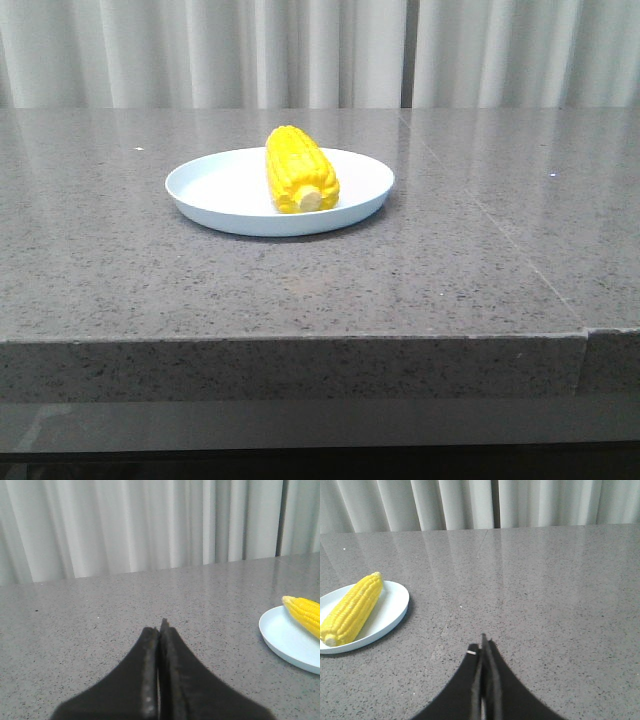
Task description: Place corn on plate with both arms
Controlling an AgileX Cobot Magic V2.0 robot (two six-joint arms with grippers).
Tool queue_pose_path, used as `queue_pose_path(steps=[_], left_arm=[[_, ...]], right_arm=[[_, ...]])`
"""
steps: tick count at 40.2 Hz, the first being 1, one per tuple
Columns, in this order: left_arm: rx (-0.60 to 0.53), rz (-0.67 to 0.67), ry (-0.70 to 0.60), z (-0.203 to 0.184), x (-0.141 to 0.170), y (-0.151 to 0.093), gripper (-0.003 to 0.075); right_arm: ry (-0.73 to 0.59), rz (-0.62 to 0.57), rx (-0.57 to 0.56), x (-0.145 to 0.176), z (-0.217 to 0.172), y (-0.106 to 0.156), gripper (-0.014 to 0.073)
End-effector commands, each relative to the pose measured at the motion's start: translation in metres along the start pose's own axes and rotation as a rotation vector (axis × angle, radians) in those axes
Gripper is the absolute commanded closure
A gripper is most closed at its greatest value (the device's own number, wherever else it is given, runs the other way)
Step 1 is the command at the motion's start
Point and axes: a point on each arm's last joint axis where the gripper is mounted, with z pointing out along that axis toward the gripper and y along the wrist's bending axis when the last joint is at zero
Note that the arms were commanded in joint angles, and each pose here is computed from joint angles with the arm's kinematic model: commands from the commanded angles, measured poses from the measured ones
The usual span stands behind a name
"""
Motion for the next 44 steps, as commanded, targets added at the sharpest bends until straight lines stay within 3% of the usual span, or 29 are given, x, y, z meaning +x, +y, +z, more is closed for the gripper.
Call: queue_pose_path(steps=[1,10,25,37,44], left_arm=[[0.015,-0.009,-0.109,-0.002,-0.017,-0.001,0.074],[-0.002,0.016,-0.095,0.001,-0.01,-0.002,0.0741],[-0.125,-0.013,-0.146,-0.008,0.048,0.0,0.0741],[-0.152,-0.02,-0.072,0.004,0.09,0.001,0.0741],[-0.15,-0.021,-0.055,0.004,0.091,0.0,0.0741]], right_arm=[[-0.106,-0.013,-0.003,-0.015,-0.002,0.001,0.0685],[-0.106,-0.013,-0.003,-0.015,-0.002,0.001,0.0685],[-0.106,-0.013,-0.003,-0.015,-0.002,0.001,0.0685],[-0.105,-0.013,-0.003,-0.015,-0.002,0.001,0.0685],[-0.104,-0.013,-0.003,-0.015,-0.002,0.001,0.0685]])
